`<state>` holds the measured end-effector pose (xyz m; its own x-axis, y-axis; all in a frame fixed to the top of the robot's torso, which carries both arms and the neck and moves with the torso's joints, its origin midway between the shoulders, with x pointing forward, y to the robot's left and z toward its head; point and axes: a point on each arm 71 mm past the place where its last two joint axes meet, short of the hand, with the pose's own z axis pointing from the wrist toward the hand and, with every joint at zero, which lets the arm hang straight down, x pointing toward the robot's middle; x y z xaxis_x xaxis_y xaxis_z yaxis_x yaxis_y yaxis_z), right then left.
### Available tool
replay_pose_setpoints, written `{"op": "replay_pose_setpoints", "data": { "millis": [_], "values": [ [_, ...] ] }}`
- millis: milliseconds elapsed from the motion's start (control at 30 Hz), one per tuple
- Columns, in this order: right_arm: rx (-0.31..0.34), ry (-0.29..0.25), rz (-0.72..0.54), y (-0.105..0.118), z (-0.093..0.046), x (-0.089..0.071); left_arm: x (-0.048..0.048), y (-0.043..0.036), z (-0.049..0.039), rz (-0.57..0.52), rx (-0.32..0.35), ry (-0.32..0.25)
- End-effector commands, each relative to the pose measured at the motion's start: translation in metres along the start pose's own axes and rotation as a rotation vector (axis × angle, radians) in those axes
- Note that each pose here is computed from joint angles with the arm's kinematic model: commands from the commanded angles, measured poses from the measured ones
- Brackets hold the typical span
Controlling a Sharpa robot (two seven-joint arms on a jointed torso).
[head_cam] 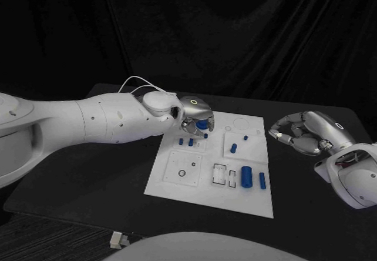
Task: Assemble the parts on the task board
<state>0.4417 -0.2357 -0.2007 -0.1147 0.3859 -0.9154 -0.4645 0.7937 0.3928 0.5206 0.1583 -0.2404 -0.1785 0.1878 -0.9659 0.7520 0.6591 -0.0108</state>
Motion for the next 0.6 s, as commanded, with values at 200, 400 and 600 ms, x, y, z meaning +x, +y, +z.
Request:
{"op": "replay_pose_setpoints", "data": {
  "millis": [200,400,600],
  "values": [
    [0.017,0.007,0.001,-0.001,-0.001,0.001,0.0118,-0.0025,0.0067,-0.012,-0.006,0.040],
    [0.020,0.008,0.002,-0.002,-0.001,0.001,0.0159,-0.0045,0.0101,-0.014,-0.004,0.037],
    [0.025,0.012,0.006,-0.002,-0.001,0.001,0.0172,-0.0038,0.0131,-0.012,-0.010,0.036]
  ]
}}
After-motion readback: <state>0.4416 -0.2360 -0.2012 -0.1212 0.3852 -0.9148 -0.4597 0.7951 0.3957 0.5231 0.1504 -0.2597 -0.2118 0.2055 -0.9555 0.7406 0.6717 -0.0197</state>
